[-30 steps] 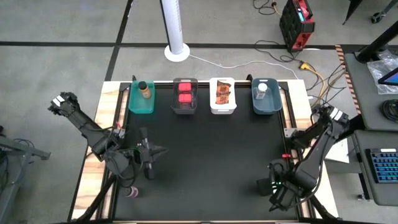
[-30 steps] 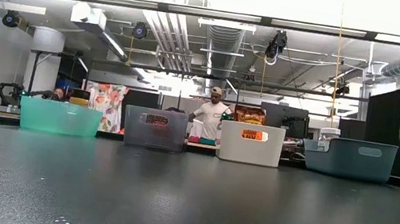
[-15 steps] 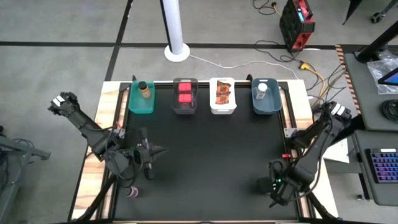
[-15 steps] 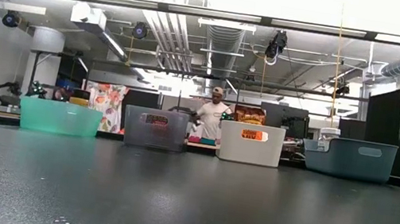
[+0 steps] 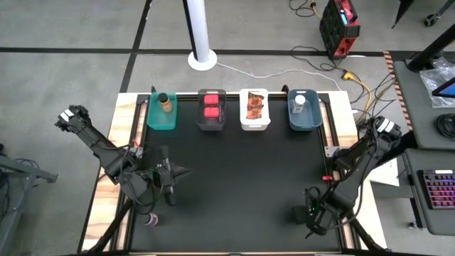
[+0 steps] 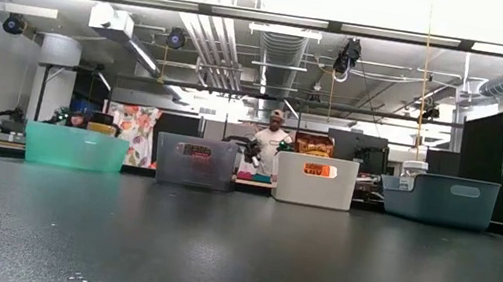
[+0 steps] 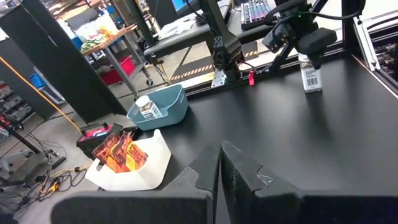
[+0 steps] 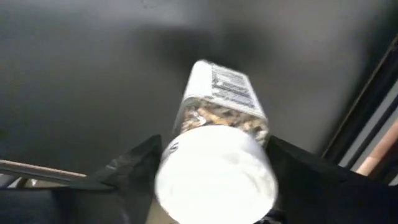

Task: Sort spices by type
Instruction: Put the white seasoning bottle into the blue bin

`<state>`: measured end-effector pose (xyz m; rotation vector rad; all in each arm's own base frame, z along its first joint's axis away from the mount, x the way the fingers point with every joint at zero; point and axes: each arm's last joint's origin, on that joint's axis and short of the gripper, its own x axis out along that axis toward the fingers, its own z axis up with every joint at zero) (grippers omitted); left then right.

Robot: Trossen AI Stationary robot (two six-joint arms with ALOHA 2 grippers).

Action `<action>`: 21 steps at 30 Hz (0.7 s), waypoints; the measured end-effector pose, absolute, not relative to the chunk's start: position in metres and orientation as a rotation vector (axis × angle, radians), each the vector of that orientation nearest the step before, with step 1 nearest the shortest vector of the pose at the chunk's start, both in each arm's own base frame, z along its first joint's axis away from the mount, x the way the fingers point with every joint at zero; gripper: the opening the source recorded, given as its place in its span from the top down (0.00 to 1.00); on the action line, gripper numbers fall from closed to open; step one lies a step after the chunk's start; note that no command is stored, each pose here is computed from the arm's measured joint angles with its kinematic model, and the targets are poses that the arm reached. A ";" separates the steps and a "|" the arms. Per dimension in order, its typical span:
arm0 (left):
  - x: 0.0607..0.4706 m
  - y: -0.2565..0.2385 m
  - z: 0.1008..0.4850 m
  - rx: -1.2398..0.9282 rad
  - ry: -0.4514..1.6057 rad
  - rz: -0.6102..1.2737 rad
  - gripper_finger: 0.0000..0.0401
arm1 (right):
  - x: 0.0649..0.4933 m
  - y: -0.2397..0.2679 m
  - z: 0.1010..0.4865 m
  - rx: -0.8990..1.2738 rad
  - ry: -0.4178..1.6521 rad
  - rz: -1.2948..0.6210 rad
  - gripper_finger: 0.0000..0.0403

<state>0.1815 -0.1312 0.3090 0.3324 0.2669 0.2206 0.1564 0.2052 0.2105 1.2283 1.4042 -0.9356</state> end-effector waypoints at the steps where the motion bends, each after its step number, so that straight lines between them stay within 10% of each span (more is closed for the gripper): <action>1: 0.181 -0.131 0.309 0.331 0.266 0.221 1.00 | 0.156 0.205 0.210 1.224 1.408 -0.942 0.35; 6: 0.182 -0.131 0.309 0.327 0.265 0.221 1.00 | 0.155 0.203 0.212 1.204 1.416 -0.958 0.53; 21: 0.182 -0.132 0.309 0.304 0.261 0.223 1.00 | 0.199 0.180 0.264 0.979 1.258 -0.786 0.53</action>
